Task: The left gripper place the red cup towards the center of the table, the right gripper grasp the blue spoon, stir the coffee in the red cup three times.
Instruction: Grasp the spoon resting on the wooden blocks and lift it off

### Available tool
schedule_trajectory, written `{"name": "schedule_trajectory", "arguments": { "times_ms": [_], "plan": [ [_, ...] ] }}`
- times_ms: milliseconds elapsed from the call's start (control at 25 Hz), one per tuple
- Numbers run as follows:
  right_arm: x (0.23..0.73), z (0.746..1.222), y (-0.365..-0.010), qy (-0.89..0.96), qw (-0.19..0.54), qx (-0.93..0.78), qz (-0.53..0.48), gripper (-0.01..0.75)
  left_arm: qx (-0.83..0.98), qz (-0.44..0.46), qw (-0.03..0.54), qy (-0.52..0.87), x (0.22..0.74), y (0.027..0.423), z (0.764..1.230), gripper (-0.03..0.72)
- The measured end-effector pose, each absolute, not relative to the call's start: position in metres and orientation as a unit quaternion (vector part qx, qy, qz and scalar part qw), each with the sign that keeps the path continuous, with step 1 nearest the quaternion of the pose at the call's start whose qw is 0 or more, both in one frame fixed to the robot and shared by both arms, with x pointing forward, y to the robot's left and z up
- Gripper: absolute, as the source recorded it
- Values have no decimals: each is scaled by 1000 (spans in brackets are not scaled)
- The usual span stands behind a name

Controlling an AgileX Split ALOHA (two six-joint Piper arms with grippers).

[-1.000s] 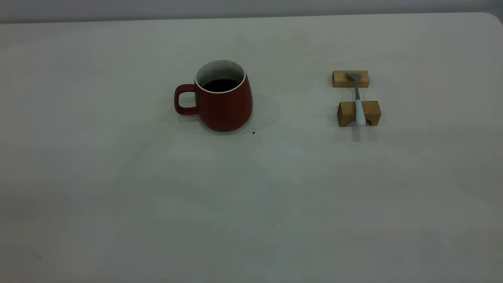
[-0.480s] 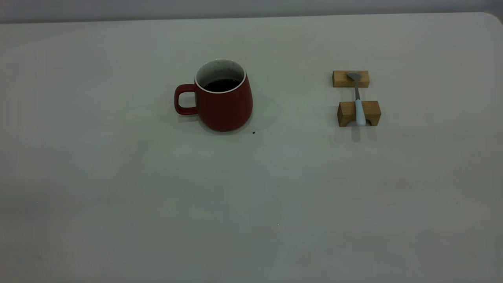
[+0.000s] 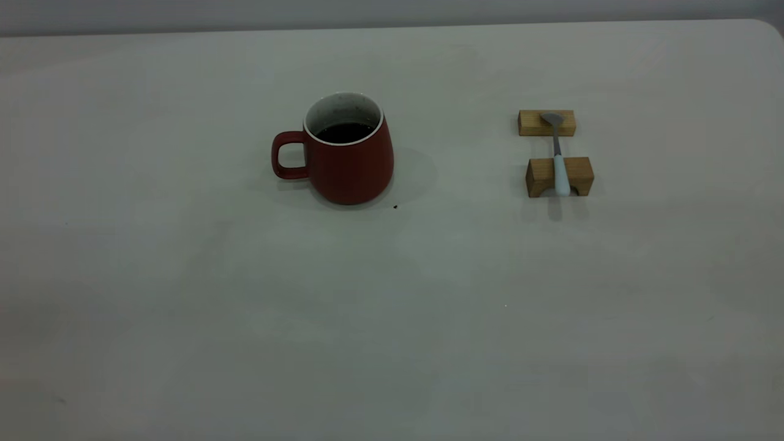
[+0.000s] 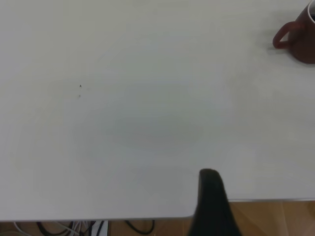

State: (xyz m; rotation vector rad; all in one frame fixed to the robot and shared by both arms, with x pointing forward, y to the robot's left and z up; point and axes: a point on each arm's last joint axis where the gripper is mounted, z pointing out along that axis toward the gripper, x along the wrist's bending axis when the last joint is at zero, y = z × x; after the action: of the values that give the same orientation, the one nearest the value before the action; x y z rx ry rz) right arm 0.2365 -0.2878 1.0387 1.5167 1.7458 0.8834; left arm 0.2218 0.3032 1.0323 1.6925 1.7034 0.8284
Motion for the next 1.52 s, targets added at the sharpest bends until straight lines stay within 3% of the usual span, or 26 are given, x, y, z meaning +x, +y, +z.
{"name": "schedule_trajectory", "arguments": {
  "times_ms": [240, 440, 720, 840, 1160, 1520],
  "plan": [
    [237, 1039, -288, 662, 323, 584, 340, 241, 636, 312, 296, 640, 222, 303, 1032, 594],
    [251, 1052, -290, 653, 277, 632, 312, 273, 637, 311, 296, 641, 222, 303, 1032, 594],
    [331, 1082, -295, 668, 224, 659, 264, 573, 637, 311, 296, 641, 222, 303, 1032, 594],
    [379, 1073, -298, 678, 185, 673, 232, 649, 637, 311, 296, 641, 222, 303, 1032, 594],
    [476, 999, -290, 711, 75, 672, 193, 665, 636, 312, 296, 641, 222, 303, 1032, 594],
    [539, 912, -240, 761, 18, 632, 145, 661, 636, 312, 296, 641, 222, 303, 1032, 594]
  ]
}}
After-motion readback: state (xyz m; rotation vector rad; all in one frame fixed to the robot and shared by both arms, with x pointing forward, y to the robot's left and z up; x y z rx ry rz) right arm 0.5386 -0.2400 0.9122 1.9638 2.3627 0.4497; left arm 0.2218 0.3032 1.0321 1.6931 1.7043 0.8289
